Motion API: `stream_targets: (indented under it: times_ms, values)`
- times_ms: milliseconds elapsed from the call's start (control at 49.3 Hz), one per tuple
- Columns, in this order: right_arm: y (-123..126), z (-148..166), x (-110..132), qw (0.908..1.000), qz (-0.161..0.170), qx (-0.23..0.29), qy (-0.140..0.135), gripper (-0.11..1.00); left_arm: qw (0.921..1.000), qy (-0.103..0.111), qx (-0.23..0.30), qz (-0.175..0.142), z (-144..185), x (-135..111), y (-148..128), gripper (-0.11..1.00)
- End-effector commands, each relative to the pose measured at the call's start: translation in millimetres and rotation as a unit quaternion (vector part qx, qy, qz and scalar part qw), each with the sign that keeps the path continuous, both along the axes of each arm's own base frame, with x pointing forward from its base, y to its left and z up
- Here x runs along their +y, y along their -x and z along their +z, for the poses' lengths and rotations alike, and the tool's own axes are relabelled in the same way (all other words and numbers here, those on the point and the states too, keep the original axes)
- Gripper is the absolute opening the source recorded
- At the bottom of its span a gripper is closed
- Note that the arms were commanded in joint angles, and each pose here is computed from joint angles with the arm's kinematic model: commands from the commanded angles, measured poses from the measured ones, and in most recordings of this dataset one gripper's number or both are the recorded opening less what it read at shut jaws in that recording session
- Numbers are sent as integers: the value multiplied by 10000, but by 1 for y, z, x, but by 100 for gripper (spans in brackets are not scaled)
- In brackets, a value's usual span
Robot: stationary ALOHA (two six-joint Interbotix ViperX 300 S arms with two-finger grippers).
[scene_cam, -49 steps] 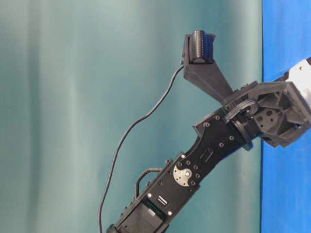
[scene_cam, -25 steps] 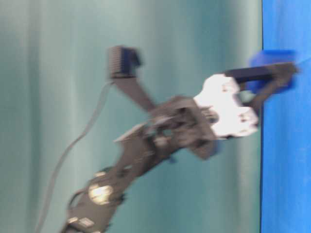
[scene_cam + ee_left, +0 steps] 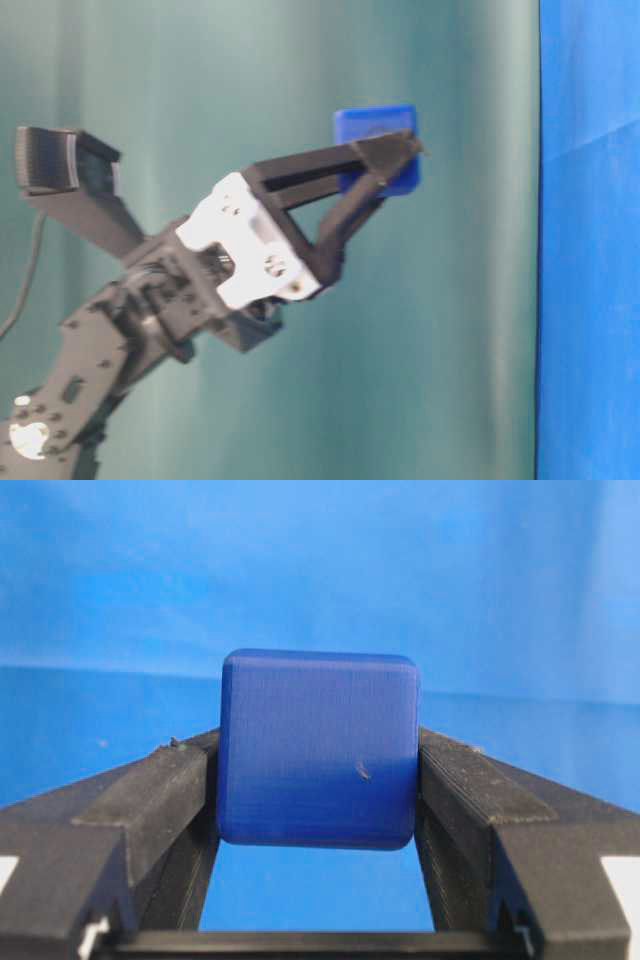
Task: Handover the blue block to the right arm after grasping it with the left arm, then place it in the designated position.
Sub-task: 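Lift the cube with the left gripper and rotate it upright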
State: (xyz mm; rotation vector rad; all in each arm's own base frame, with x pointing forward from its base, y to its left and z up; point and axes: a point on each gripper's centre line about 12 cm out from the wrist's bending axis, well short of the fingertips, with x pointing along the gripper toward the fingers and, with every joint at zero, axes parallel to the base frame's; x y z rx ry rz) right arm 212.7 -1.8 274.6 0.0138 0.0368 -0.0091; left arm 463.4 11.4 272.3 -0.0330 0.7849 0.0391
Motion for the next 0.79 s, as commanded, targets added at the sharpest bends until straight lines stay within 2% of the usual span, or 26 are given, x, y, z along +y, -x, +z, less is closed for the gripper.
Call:
stream_targets:
  times_ms: [0, 345, 770]
  values:
    - [-2, 7, 0, 10000, -12, -92, -22, 96, 9992, -16, -406, -31, 37, -3, 4, 49]
    - [-2, 7, 0, 10000, -12, -92, -22, 96, 9981, -25, -613, -42, 64, -4, 15, 49]
    - [-3, 5, 0, 10000, -14, -46, -29, 96, 9982, -19, -598, -37, 63, -4, 16, 49]
